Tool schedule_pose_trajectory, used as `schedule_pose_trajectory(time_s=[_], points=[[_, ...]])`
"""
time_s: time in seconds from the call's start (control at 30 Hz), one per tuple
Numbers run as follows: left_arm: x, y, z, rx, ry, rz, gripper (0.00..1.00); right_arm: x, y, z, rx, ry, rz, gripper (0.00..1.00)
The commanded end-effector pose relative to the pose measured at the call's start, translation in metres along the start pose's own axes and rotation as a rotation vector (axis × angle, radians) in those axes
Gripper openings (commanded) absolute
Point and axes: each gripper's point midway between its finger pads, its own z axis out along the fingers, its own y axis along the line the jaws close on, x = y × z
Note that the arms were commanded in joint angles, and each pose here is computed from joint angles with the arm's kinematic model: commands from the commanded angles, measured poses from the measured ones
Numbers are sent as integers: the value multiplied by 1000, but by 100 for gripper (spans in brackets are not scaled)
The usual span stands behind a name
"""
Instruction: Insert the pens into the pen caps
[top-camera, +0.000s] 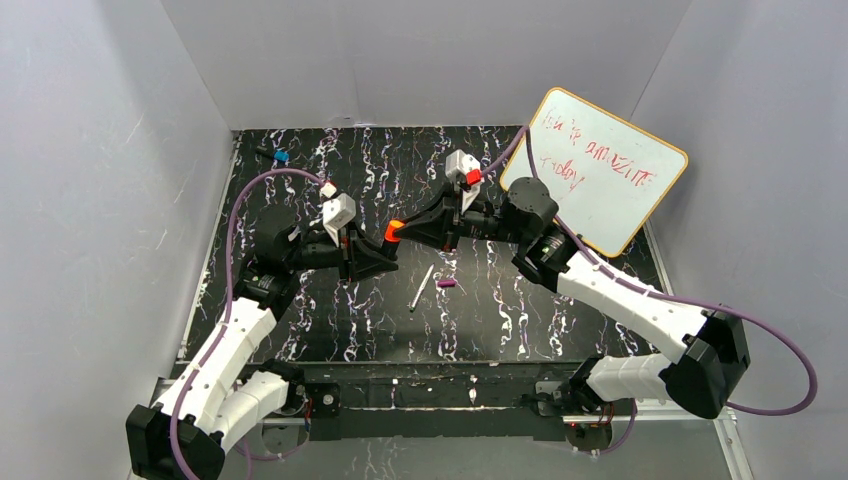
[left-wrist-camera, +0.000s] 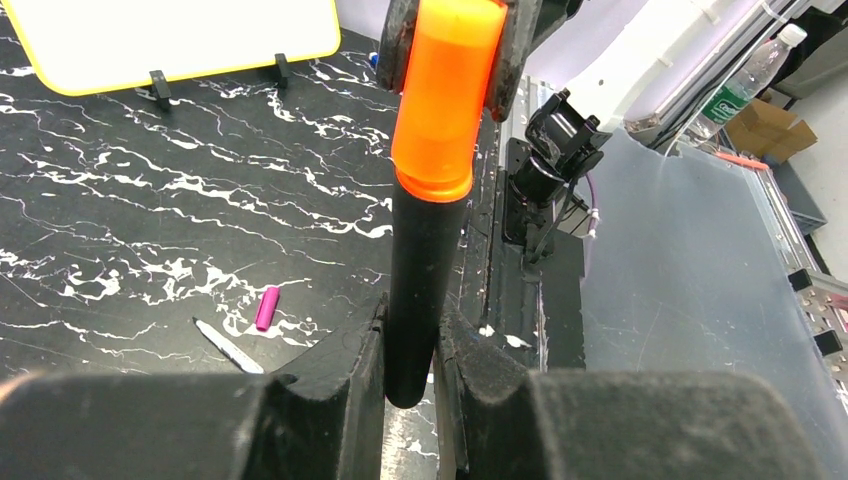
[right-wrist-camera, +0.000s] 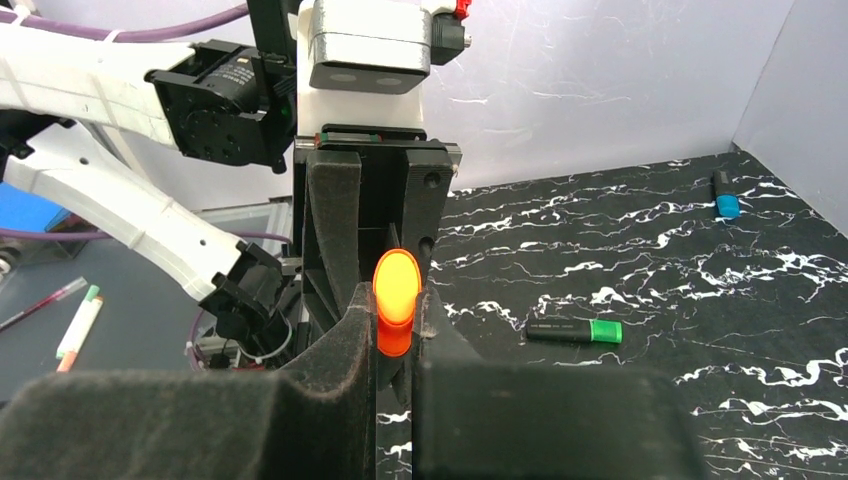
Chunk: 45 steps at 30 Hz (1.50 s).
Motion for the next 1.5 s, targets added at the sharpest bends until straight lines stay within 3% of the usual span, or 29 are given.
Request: schedule_pose_trajectory(time_s=[0.0,1.47], points=[[-102,-14,-14,-79,-219,310,0,138,65,-35,-231,476,354,1],[-114,-15,-17,-96,-243,342,0,165,83,-36,-284,518,424,1]])
